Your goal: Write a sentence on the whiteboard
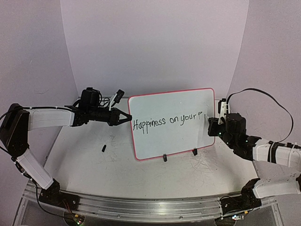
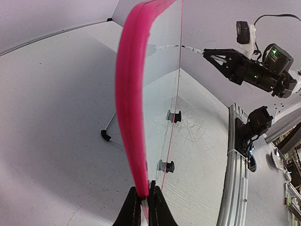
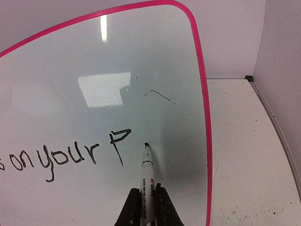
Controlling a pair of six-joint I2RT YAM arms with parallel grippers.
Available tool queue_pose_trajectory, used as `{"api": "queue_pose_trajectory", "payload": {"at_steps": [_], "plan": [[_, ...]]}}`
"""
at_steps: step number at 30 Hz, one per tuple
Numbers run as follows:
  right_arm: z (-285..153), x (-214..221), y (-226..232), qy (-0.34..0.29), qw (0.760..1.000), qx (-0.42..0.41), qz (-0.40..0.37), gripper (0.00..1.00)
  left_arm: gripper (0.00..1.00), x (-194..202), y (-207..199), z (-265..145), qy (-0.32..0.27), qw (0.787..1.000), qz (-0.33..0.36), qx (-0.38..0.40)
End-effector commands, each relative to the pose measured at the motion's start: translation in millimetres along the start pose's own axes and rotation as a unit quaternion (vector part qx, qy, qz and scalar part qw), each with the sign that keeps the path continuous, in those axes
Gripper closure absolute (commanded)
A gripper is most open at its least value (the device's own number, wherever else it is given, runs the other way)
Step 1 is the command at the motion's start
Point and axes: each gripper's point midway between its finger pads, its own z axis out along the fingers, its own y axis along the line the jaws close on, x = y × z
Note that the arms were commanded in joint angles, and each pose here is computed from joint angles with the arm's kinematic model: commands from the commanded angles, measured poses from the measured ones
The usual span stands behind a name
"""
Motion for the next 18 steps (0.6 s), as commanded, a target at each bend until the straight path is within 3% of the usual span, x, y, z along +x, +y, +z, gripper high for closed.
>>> {"api": "queue_pose_trajectory", "payload": {"at_steps": [1,18], "plan": [[3.4,-24.8,-0.5,-0.038,0.999,0.009,0.015,1.0,1.0,-16.0,-23.6,-1.5,-0.007,0.999,0.041,0.028],[8.4,-29.4,9.5,-0.042,0.999,-0.012,0.005,1.0,1.0,-16.6,-24.2,-2.5,-0.008,0.999,0.043,0.027]]}}
